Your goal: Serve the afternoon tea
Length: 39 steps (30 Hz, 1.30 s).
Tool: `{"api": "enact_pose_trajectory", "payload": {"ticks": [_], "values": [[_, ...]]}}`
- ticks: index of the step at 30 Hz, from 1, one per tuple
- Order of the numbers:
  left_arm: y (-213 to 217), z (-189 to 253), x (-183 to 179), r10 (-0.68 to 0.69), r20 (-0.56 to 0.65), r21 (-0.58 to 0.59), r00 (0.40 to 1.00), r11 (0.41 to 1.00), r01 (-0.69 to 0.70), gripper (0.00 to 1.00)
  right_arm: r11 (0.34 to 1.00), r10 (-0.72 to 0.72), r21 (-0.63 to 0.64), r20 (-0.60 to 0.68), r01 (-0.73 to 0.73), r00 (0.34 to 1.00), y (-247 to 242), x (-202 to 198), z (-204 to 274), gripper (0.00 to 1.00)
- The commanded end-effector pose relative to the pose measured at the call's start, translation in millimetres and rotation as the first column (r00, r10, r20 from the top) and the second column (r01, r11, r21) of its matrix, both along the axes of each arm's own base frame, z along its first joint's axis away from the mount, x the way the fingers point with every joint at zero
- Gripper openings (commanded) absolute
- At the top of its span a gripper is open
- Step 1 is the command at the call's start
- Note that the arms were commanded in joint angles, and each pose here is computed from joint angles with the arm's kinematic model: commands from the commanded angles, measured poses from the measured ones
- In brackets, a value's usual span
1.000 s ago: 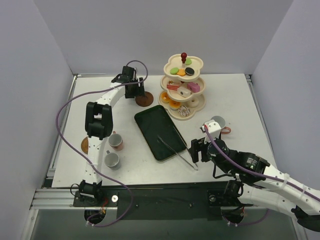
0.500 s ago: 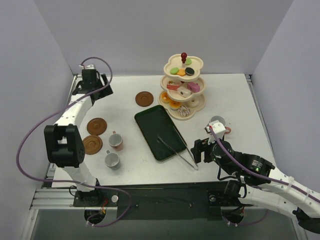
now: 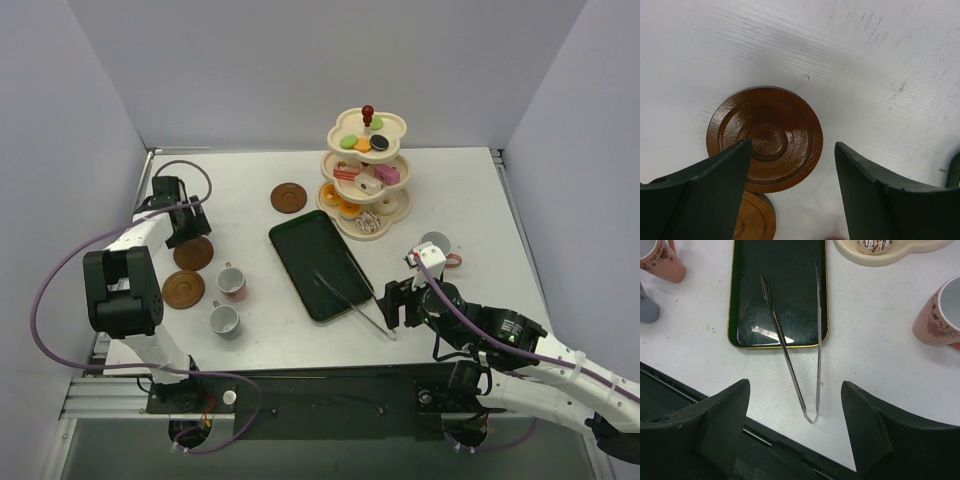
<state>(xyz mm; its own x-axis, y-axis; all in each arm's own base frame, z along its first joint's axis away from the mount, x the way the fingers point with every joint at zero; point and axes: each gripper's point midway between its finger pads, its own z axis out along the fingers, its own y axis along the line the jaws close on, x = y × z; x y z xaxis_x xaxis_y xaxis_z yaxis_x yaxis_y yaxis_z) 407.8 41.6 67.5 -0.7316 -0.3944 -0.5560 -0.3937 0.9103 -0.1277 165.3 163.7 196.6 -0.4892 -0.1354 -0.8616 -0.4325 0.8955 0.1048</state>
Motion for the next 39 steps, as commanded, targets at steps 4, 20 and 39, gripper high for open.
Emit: {"api": "enact_pose_trajectory", "payload": {"ticks": [4, 20, 39], "values": [[-13.1, -20.6, -4.0, -0.058, -0.056, -0.053, 0.997, 0.997, 0.055, 0.74, 1.000, 0.008, 0.028, 0.002, -0.008, 1.000, 9.7, -0.6, 3.0, 0.68], [-43.5, -47.4, 1.2, -0.135, -0.097, -0.126, 0.986, 0.984, 0.122, 0.67, 0.999, 0.011, 0.032, 0.017, -0.012, 1.000, 11.9, -0.9, 6.0, 0.68], [-143.8, -46.4, 95.1, -0.273, 0.017, -0.176, 0.962, 0.946, 0.271, 0.60, 1.000, -0.024, 0.007, 0.030, 0.023, 0.999, 7.4, 3.8, 7.3, 0.68]]}}
